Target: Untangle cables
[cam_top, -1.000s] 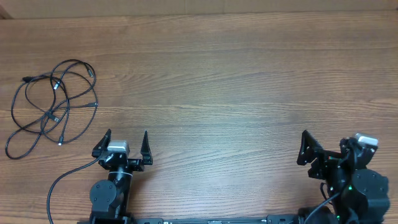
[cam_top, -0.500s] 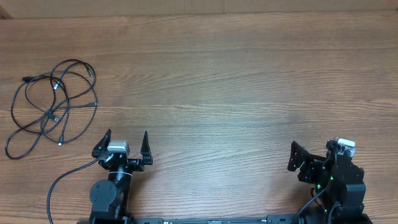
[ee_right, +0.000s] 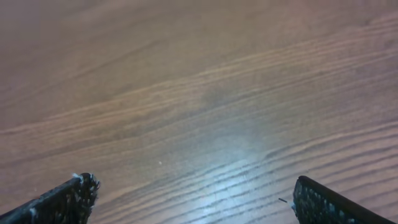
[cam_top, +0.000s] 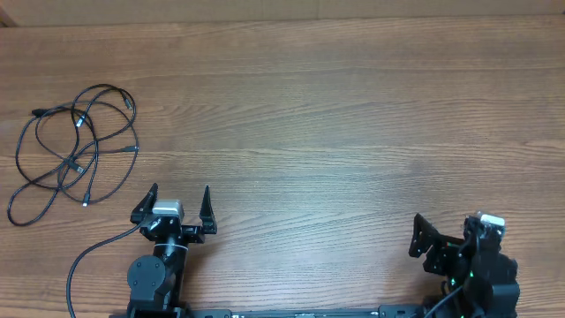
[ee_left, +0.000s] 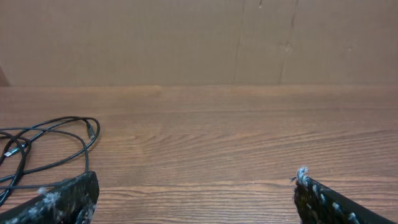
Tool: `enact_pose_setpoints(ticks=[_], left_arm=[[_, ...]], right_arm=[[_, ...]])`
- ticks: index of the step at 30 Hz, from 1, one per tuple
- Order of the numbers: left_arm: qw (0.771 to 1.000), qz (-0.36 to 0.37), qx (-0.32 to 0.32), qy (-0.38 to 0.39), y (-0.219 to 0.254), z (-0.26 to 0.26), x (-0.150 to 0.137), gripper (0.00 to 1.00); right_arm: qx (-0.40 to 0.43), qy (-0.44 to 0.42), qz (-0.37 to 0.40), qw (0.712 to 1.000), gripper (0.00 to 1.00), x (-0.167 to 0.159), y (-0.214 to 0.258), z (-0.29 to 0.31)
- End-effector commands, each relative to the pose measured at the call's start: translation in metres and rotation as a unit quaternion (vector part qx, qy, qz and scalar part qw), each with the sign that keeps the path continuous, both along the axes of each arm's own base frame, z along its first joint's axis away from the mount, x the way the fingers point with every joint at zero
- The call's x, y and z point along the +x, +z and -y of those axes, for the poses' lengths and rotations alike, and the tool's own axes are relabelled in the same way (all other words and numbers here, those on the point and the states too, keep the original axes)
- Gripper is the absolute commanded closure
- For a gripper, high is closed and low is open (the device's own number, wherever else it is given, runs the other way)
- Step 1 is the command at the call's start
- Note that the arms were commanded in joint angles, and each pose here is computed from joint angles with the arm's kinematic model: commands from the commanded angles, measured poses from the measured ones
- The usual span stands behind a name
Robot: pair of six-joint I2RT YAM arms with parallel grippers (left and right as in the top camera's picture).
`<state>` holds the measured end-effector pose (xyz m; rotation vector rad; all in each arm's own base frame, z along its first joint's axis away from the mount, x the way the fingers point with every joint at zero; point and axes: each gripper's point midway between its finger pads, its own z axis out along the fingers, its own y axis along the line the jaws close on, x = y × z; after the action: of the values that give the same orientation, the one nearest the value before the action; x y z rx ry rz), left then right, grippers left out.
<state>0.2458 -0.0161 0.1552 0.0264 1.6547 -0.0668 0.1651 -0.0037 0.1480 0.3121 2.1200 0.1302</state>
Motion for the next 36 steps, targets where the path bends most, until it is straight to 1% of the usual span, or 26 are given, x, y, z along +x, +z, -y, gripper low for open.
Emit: enact_pose_setpoints(ticks=[1, 5, 10, 12, 15, 17, 19, 22, 26, 30, 33, 36], left_arm=[[1.000, 0.003, -0.004, -0.008, 0.001, 0.003, 0.000, 0.00], [1.000, 0.003, -0.004, -0.008, 0.001, 0.003, 0.000, 0.00], [1.000, 0.003, -0.004, -0.008, 0.001, 0.003, 0.000, 0.00], [1.000, 0.003, -0.004, -0.008, 0.001, 0.003, 0.000, 0.00], [1.000, 0.003, -0.004, -0.008, 0.001, 0.003, 0.000, 0.00], [1.000, 0.003, -0.004, -0.007, 0.001, 0.003, 0.000, 0.00], [1.000, 0.003, -0.004, -0.008, 0.001, 0.003, 0.000, 0.00], [1.000, 0.003, -0.004, -0.008, 0.001, 0.003, 0.000, 0.01], [1.000, 0.003, -0.004, -0.008, 0.001, 0.003, 0.000, 0.00], [1.000, 0.003, -0.004, -0.008, 0.001, 0.003, 0.000, 0.00], [1.000, 0.003, -0.004, -0.008, 0.001, 0.003, 0.000, 0.00], [1.000, 0.003, -0.004, -0.008, 0.001, 0.003, 0.000, 0.00]], right_arm=[[0.000, -0.001, 0.014, 1.000, 0.00, 0.000, -0.004, 0.000], [0.000, -0.001, 0.022, 1.000, 0.00, 0.007, -0.008, 0.000], [0.005, -0.001, 0.081, 0.997, 0.00, 0.031, 0.001, -0.002], [0.008, -0.001, 0.134, 0.991, 0.00, 0.046, 0.017, -0.003], [0.013, -0.001, 0.199, 0.980, 0.00, 0.059, 0.036, -0.004], [0.018, -0.001, 0.268, 0.963, 0.00, 0.069, 0.057, -0.004], [0.021, -0.001, 0.307, 0.952, 0.00, 0.072, 0.068, -0.005], [0.023, -0.001, 0.342, 0.939, 0.00, 0.074, 0.077, -0.005], [0.023, -0.001, 0.344, 0.939, 0.00, 0.076, 0.072, -0.005], [0.022, -0.001, 0.325, 0.945, 0.00, 0.079, 0.055, -0.005], [0.019, -0.001, 0.293, 0.956, 0.00, 0.081, 0.034, -0.005], [0.019, -0.001, 0.291, 0.957, 0.00, 0.081, 0.032, -0.005]])
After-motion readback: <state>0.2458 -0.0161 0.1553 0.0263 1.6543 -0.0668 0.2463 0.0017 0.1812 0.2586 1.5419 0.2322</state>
